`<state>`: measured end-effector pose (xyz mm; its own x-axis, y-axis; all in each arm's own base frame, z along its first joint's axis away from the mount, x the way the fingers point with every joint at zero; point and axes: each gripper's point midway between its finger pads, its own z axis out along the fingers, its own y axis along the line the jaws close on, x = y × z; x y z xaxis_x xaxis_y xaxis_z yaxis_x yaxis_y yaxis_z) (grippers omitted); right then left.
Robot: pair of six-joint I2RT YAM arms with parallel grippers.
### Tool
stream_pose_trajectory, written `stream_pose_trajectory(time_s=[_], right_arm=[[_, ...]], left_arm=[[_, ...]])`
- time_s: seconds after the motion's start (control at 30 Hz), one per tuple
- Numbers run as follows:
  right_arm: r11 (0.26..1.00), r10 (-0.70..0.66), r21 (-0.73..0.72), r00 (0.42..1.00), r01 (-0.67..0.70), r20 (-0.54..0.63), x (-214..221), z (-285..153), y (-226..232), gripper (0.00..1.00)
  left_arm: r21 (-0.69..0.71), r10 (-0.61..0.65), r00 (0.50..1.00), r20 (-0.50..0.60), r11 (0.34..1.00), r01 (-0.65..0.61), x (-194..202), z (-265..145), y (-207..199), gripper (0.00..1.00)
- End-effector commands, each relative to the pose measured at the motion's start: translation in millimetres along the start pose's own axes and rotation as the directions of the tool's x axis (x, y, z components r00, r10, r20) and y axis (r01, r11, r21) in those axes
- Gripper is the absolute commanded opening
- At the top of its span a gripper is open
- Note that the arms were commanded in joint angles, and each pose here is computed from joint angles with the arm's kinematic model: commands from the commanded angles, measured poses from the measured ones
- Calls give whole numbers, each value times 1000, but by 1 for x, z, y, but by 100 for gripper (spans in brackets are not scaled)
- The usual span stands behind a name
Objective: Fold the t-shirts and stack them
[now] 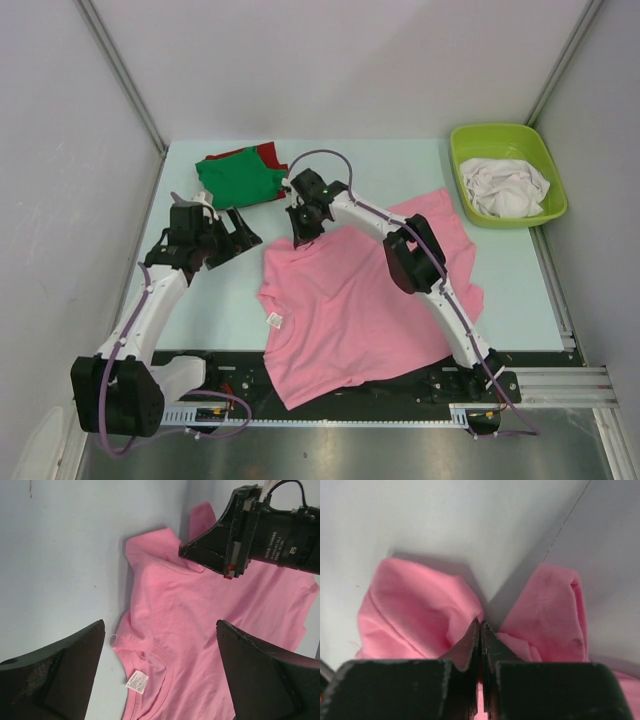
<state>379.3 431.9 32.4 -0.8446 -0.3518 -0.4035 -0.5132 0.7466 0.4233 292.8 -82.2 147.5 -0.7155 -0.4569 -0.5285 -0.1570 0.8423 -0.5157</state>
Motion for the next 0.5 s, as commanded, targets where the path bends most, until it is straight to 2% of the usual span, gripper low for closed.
stream_pose_trajectory(time_s=[0.0,0.07,0.13,0.17,0.23,0.27,0.33,0.37,0.4,0.43,0.47], right_arm=[[985,-110,129,994,110,-13,10,-11,0,0],[970,-182,174,982,171,50,-3,-24,10,0],[943,-248,247,966,224,71,3,-27,14,0],[930,-302,268,937,249,178,-20,-51,29,0],[898,-356,343,913,275,201,-13,-62,27,0],[890,-401,350,867,292,296,-28,-85,51,0],[838,-476,434,832,332,283,-11,-94,45,0],[838,-501,429,787,337,359,-15,-115,70,0],[813,-542,454,761,365,357,-10,-122,72,0],[788,-560,487,767,376,314,11,-116,58,0],[784,-578,486,742,387,340,16,-122,70,0]], left_arm=[[52,-6,999,33,999,4,-5,-7,-9,97],[44,-4,999,37,999,3,-5,-7,-7,97],[47,6,999,44,999,-8,-6,-9,-8,97],[28,7,999,49,1000,-9,-7,-9,-5,97],[24,18,998,58,1000,-19,-9,-11,-5,97],[12,18,998,64,1000,-19,-10,-12,-3,97],[-5,22,996,82,1000,-22,-14,-14,-1,97],[-5,25,995,96,1000,-25,-16,-17,-2,97],[-10,25,995,100,1000,-24,-16,-17,-1,97],[-3,26,995,101,1000,-26,-16,-17,-2,97],[-3,28,995,99,1000,-28,-15,-17,-2,97]])
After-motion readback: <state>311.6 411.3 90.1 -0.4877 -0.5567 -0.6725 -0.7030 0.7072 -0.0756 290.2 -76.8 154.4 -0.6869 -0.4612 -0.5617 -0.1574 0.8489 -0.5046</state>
